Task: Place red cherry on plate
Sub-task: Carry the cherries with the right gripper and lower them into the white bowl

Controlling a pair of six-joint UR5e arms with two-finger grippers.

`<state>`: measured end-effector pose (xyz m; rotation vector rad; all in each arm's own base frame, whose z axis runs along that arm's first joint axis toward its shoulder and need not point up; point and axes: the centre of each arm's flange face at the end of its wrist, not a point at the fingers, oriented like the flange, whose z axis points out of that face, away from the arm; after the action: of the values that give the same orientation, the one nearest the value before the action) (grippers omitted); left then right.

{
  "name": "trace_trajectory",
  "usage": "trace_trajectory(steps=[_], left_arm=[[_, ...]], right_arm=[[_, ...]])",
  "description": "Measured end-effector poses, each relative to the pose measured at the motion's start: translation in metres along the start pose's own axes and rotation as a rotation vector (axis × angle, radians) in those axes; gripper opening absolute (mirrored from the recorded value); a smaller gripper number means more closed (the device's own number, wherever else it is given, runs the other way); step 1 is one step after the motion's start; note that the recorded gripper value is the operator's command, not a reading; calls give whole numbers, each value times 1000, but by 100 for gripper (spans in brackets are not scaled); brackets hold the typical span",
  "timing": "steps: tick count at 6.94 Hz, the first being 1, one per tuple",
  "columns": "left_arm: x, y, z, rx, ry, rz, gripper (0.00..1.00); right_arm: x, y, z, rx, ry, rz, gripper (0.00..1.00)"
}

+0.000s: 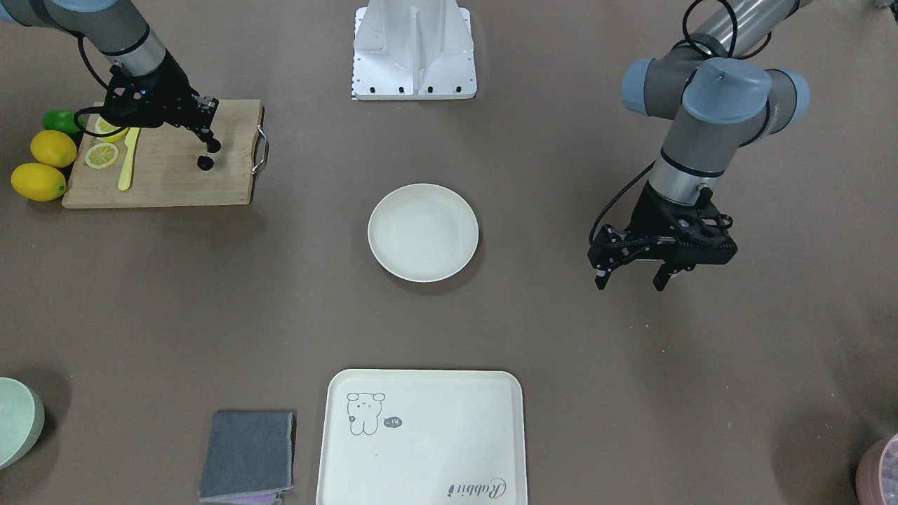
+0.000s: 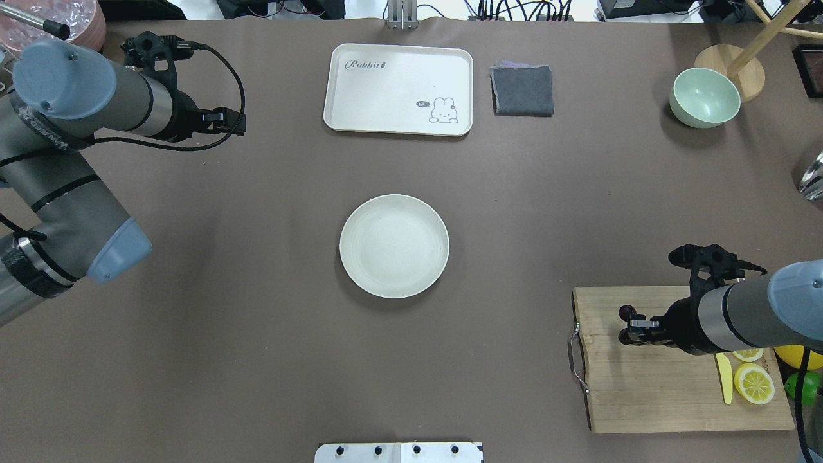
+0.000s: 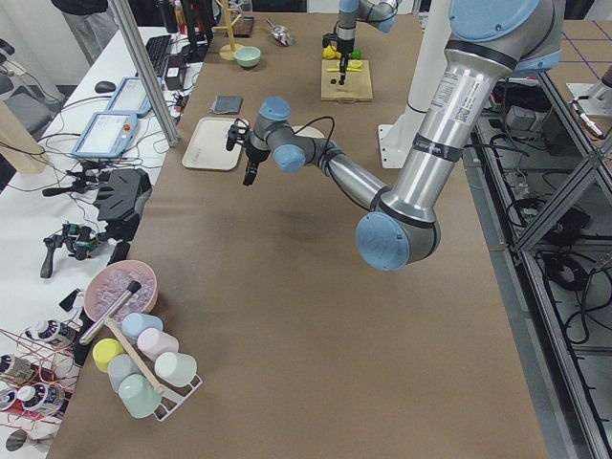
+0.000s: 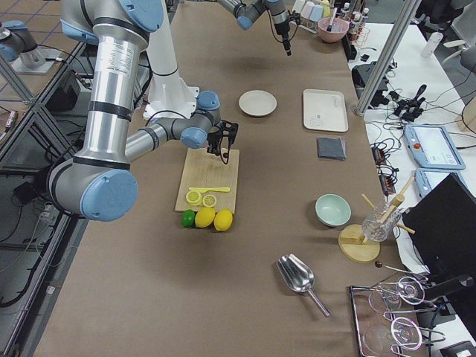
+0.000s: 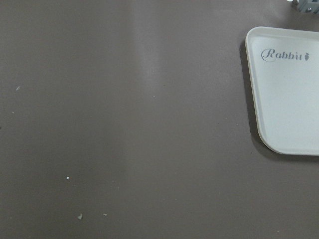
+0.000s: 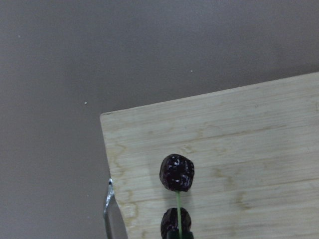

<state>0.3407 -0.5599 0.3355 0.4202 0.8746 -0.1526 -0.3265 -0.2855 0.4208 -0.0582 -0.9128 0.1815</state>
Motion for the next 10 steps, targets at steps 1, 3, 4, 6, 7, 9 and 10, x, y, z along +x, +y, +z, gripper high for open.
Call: trace_trajectory(steps=[1, 3, 4, 6, 7, 9, 10], left_arm=[[-21, -12, -2, 7, -25, 55, 98], [-81, -39, -2, -7, -84, 145, 98], [-110, -49, -1, -22, -105, 161, 98], [-160, -55, -5, -40, -138, 159, 98], [-173, -57, -8, -41, -149, 169, 98], [-183, -61, -11, -39, -159, 173, 98], [-186, -61, -10, -41, -163, 171, 98]], right_arm=[[-32, -17, -7, 12, -14, 13, 0], [-135, -57, -11, 53, 8, 13, 0], [-188, -78, -2, 77, 16, 3, 0], [-275, -106, 19, 101, 18, -6, 0], [-305, -107, 29, 95, 20, -13, 0], [-341, -86, 48, 65, 23, -43, 0], [-355, -72, 56, 60, 21, -61, 0]])
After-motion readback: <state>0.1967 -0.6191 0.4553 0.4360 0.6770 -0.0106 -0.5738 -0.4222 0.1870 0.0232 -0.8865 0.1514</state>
